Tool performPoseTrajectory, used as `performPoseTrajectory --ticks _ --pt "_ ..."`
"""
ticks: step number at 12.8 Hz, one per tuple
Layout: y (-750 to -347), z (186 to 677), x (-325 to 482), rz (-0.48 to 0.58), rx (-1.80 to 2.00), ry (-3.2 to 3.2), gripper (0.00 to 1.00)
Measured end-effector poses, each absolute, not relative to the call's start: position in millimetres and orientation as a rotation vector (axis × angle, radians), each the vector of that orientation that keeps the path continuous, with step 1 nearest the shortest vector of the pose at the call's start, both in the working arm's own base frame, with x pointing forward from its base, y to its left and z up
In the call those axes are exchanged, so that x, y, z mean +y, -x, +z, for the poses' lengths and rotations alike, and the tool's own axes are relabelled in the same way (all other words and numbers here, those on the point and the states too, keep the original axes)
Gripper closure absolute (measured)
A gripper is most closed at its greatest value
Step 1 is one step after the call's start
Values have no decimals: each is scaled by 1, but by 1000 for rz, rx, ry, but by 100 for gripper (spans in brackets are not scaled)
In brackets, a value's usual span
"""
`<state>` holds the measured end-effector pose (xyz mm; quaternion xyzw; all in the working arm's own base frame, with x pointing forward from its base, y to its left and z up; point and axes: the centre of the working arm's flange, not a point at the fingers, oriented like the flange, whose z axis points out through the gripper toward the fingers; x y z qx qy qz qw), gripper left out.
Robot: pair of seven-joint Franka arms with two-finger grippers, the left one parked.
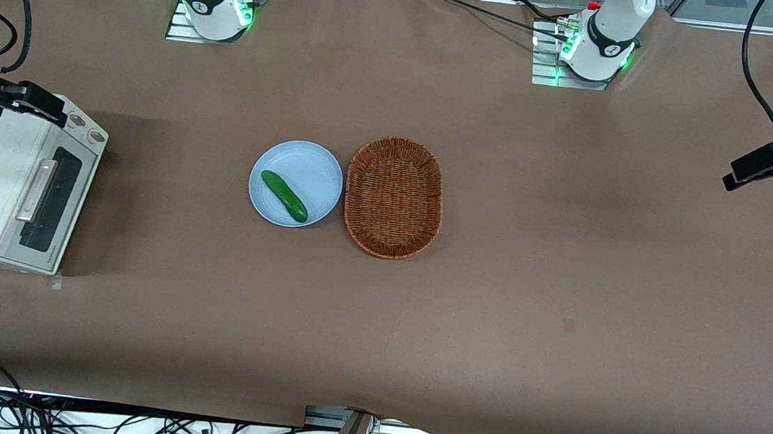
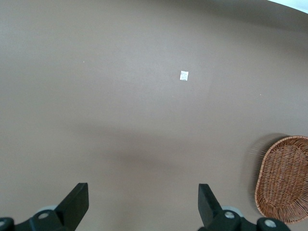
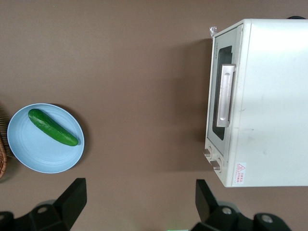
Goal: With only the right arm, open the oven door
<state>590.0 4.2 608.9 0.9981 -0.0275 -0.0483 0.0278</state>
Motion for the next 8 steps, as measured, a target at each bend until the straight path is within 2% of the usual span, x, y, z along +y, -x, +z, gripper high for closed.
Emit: performPoseTrajectory --ticks 8 --pt "-590 609 5 -151 -84 -3087 0"
